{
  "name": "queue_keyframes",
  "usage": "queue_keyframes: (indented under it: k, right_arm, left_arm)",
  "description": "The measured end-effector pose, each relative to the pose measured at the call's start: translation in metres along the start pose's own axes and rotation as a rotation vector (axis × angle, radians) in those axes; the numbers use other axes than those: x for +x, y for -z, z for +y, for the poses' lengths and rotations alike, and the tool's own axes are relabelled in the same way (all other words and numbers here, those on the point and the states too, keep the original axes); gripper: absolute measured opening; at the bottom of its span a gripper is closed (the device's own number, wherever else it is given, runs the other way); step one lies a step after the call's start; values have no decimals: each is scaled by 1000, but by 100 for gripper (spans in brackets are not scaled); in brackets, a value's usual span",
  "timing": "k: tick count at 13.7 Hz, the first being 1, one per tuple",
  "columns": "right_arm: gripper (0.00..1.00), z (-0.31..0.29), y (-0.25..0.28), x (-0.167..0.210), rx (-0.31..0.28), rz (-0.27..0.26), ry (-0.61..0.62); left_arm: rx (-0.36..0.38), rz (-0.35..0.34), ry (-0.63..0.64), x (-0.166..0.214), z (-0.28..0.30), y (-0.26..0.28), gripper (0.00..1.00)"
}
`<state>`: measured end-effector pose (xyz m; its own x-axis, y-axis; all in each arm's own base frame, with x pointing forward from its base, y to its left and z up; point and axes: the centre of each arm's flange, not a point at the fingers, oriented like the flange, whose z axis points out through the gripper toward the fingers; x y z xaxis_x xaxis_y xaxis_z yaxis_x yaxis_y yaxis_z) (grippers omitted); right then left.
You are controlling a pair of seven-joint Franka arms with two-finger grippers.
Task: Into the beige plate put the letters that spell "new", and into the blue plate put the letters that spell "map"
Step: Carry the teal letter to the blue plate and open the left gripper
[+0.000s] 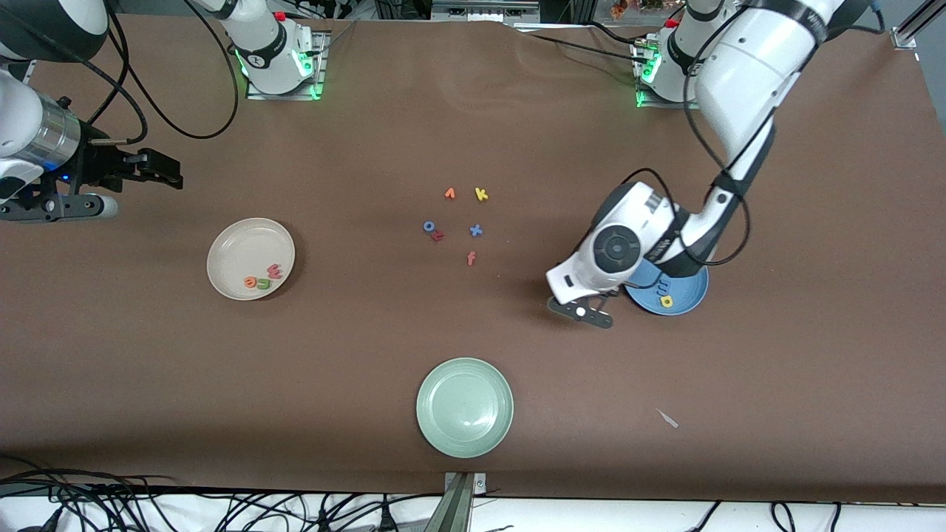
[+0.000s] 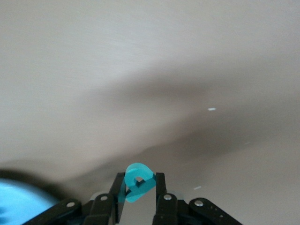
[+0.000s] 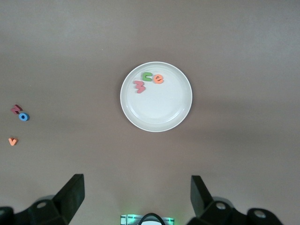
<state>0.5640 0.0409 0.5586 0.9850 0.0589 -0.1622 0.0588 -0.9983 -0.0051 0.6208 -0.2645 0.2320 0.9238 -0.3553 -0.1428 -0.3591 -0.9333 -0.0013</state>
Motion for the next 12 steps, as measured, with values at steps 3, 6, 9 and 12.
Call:
queue_keyframes:
  k: [3,6,9,12]
  right_arm:
    - [100,-7,-1,1,-2,0,7]
    - [100,-9,-1,6,-3,30,7]
    - [100,-9,1,10,-2,54,-14]
    - [100,-9,1,10,-2,57,-18]
  left_arm:
    - [12,-59,-55,-15,-81,23,30]
    - [6,-116,-68,-32,-125,26,44]
    - [13,-127,-63,-41,-130,30,74]
    - [44,-71,-60,-43,-127,77,100]
